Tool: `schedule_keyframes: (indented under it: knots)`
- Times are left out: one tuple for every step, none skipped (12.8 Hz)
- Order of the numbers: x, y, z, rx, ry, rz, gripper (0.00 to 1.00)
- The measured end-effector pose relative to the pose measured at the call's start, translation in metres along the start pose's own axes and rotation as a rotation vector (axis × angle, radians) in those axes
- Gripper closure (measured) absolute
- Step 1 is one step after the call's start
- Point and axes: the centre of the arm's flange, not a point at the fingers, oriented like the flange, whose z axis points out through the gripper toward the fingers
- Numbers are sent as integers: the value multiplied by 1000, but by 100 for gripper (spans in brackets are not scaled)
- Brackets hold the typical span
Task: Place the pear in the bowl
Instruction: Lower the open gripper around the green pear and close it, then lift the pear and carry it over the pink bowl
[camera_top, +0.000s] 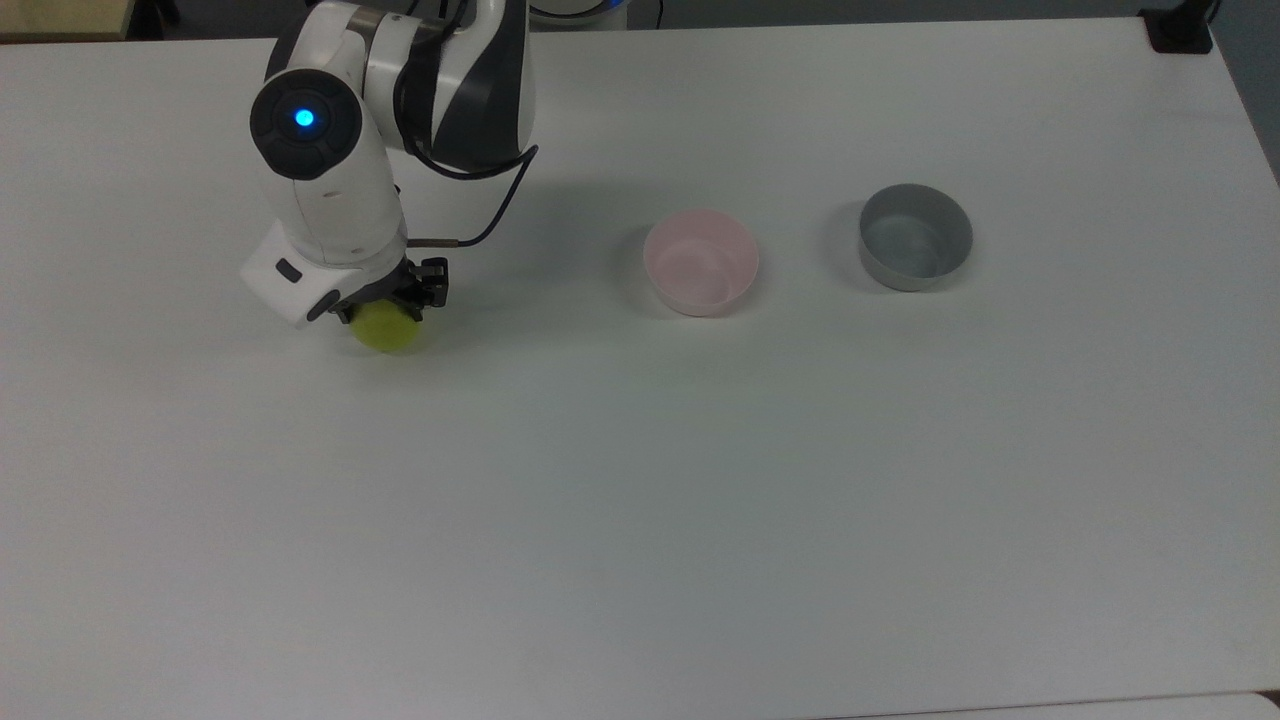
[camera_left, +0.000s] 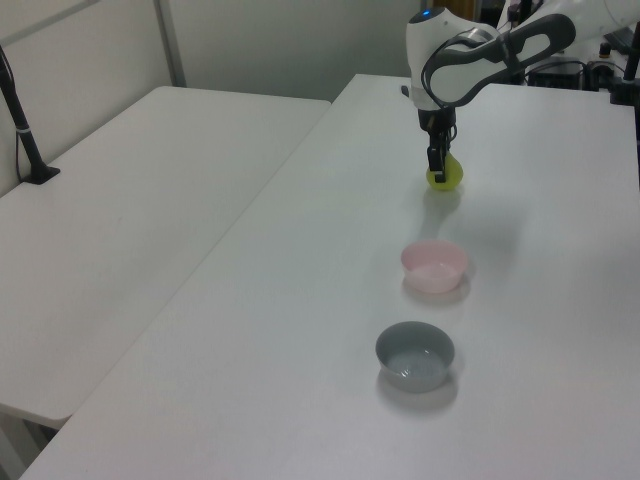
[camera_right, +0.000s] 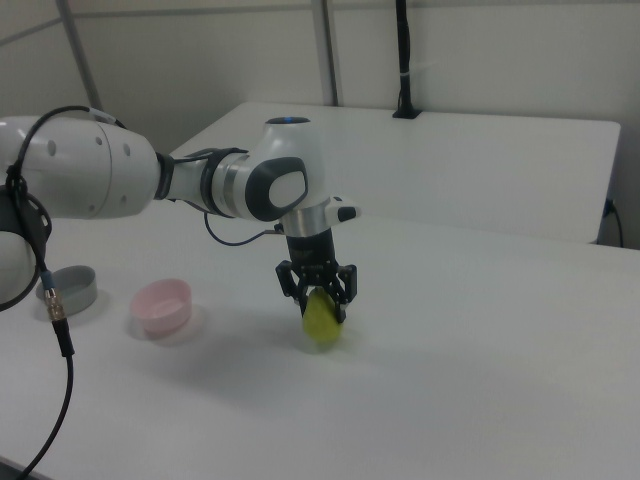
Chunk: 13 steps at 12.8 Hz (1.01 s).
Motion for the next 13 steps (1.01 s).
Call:
schedule_keyframes:
  knots:
    - [-3,2,-10,0,5,4,31]
    - [-8,4,-27,1,17,8,31]
    - [-14,5,-49,14,38,18,31]
    - [-22,5,-76,34,67,30,31]
    - [-31,2,-102,53,91,35,31]
    - [-37,-10,-126,70,109,26,31]
    - [-38,-34,-143,91,124,3,31]
    - [-34,-67,-154,102,130,-18,31]
    - [-30,-107,-160,106,124,-40,31]
    - [-28,-147,-163,107,112,-67,31]
    - [-29,-187,-167,106,103,-89,31]
    - [-31,-223,-169,104,99,-109,31]
    - [-34,-257,-171,101,96,-128,31]
